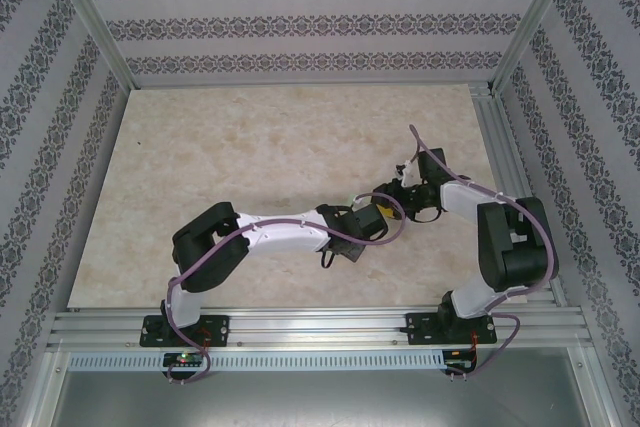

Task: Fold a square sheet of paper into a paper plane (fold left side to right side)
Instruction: Fold the wing for the fifth time at the center of the table.

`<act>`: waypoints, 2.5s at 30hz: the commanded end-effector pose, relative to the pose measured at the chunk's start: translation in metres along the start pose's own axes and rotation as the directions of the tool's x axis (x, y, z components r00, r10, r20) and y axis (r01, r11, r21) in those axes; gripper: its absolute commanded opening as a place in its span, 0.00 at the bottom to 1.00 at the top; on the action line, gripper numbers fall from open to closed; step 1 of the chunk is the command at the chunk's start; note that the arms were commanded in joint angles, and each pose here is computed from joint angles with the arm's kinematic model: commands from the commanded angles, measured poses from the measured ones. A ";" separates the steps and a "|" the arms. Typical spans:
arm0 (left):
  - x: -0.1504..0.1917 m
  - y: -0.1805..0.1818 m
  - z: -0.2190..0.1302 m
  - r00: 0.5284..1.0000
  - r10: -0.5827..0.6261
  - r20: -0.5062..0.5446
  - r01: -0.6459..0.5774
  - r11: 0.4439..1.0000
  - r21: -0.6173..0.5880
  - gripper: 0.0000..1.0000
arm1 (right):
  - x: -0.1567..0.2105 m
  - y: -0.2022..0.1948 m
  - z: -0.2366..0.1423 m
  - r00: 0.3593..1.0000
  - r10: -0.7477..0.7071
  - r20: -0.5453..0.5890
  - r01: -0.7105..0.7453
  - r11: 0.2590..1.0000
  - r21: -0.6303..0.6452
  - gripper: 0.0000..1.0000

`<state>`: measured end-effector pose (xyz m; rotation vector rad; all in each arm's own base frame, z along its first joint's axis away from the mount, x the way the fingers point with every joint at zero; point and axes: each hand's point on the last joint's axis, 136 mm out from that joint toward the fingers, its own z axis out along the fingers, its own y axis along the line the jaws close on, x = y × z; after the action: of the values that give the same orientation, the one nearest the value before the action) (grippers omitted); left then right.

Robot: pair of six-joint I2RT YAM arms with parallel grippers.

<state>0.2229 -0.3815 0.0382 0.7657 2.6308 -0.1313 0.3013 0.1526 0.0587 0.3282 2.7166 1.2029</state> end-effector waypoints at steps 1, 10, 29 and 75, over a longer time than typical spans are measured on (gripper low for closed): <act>-0.016 -0.005 -0.017 0.998 -0.048 0.028 0.047 0.997 0.061 0.04 | -0.006 -0.002 -0.014 0.998 -0.026 0.054 0.025 0.999 0.030 0.41; -0.023 -0.007 -0.015 0.988 -0.156 -0.012 0.155 0.972 0.178 0.02 | -0.005 -0.019 -0.034 0.990 0.003 0.140 -0.014 0.997 0.077 0.48; -0.042 -0.013 -0.014 0.937 -0.343 -0.069 0.343 0.859 0.381 0.01 | -0.012 -0.005 0.018 0.997 0.034 0.066 -0.033 0.999 -0.026 0.10; -0.051 -0.007 -0.009 0.821 -0.548 -0.161 0.534 0.639 0.553 0.00 | 0.006 -0.002 0.022 0.998 -0.020 0.052 0.022 0.999 -0.037 0.34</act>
<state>0.2465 -0.4022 0.0431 0.1069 2.7901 -1.0433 0.3019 0.1679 0.0366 0.3545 2.6795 1.1940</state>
